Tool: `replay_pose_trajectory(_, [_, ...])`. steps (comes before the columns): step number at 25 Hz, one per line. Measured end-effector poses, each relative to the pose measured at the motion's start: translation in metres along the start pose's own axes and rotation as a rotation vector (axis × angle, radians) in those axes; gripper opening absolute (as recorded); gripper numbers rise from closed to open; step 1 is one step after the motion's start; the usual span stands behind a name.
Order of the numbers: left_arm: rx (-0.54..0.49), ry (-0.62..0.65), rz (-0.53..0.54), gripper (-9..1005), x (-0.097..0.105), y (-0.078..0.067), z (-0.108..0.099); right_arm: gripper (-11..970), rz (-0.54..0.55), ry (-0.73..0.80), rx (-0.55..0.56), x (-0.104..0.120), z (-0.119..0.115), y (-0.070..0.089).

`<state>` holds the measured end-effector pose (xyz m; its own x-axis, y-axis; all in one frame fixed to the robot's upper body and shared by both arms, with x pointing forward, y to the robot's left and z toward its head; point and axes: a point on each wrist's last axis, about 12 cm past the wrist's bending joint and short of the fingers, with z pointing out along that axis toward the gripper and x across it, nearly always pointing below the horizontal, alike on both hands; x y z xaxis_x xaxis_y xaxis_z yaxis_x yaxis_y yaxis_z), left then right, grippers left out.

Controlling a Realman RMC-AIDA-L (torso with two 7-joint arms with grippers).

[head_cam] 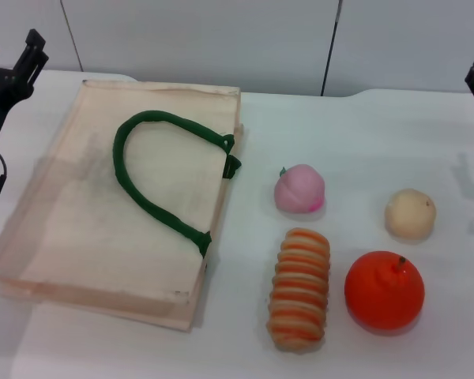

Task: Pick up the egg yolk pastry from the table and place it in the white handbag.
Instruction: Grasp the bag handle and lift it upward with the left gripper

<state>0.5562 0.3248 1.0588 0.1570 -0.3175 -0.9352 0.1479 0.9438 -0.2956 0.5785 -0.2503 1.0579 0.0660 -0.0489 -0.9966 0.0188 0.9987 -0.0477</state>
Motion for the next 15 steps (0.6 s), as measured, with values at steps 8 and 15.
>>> replay_pose_trajectory(8, [0.04, 0.1, -0.116, 877, -0.009, 0.021, 0.003, 881, 0.025, 0.021, -0.054, -0.008, 0.012, 0.011])
replay_pose_trajectory(15, [0.086, 0.243, -0.178, 877, -0.018, 0.028, 0.017, 881, 0.074, 0.017, -0.079, -0.032, 0.036, 0.01])
